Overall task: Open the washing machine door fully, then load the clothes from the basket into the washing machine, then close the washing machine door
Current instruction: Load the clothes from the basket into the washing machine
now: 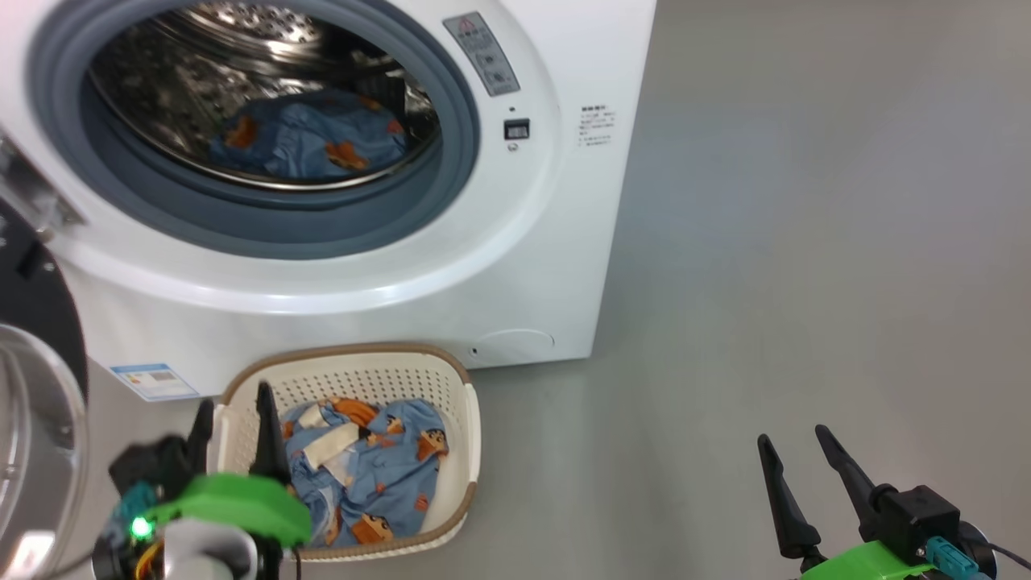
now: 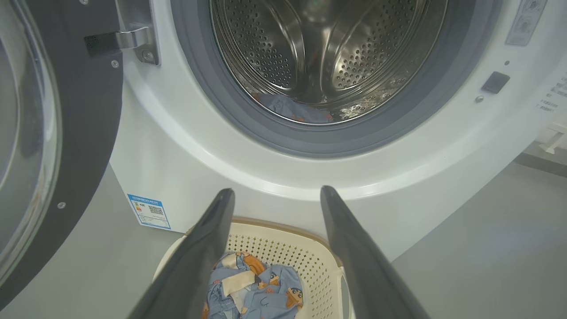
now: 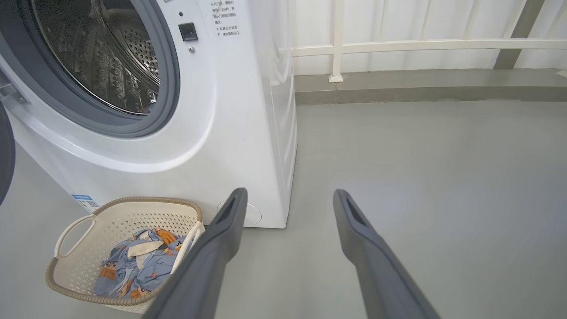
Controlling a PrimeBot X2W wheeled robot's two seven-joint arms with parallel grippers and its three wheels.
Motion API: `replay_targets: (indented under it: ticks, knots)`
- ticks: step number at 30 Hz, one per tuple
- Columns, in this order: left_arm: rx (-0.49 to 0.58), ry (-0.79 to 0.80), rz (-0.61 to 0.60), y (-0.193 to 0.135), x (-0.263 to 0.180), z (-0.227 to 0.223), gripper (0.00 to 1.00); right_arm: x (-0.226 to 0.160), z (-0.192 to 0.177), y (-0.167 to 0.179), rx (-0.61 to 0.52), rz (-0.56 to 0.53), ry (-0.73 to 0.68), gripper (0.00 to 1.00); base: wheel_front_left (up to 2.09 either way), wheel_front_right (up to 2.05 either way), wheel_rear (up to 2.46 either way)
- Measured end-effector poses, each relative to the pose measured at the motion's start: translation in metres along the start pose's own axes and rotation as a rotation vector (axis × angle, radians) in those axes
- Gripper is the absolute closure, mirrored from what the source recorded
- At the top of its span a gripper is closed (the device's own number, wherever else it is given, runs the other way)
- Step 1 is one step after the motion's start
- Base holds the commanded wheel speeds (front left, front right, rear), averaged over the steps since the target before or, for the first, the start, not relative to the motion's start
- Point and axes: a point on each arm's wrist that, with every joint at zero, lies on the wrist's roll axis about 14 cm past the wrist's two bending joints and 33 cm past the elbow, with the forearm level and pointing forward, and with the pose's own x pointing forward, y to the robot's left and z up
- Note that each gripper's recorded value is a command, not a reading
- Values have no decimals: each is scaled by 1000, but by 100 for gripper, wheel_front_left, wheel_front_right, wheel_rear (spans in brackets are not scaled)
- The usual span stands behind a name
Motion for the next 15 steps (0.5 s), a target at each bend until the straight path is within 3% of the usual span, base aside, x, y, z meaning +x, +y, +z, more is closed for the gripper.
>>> replay_targets:
  ticks: [15]
  knots:
    - [26, -115, 16, 12, -79, 23, 0, -15, 22, 21, -22, 63, -70, 0, 0, 0, 0]
